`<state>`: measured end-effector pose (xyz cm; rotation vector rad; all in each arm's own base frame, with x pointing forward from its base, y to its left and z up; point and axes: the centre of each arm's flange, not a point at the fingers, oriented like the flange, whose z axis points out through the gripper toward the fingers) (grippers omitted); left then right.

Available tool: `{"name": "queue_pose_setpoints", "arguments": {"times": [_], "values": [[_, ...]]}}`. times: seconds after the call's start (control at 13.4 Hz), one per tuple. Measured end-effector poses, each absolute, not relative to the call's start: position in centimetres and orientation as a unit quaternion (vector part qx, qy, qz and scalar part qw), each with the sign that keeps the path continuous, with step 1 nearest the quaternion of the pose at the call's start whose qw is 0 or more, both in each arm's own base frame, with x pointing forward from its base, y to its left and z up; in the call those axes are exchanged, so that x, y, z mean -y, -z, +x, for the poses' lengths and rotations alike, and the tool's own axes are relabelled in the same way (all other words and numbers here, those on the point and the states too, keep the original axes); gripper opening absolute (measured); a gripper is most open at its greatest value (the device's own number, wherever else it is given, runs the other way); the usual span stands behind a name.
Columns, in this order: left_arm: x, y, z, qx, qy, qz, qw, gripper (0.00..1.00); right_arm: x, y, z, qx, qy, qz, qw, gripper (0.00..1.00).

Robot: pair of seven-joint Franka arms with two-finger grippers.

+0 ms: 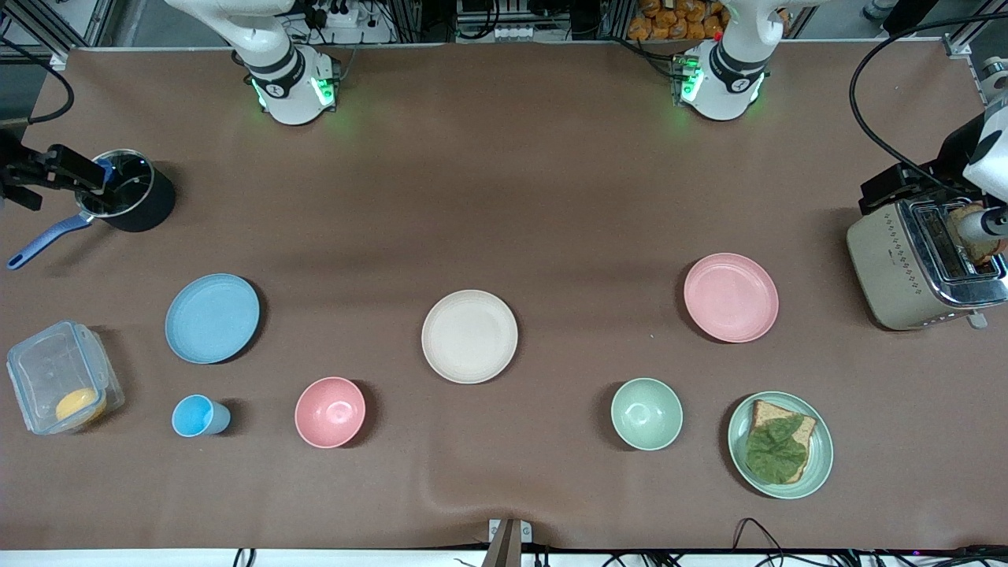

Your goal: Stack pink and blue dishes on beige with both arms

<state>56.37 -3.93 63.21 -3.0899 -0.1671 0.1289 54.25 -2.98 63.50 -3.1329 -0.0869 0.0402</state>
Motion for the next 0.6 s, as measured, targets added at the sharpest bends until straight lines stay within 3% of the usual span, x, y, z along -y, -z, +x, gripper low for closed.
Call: {"name": "queue_pose_setpoints", "arguments": {"times": [0.6], "values": [[4.02,-62.94,56.43,0.053,-0.044,-0.997,0.023,1.00,3.06,-63.43,54.26,0.027,-0.013,-1.000,0.004,1.00]]}}
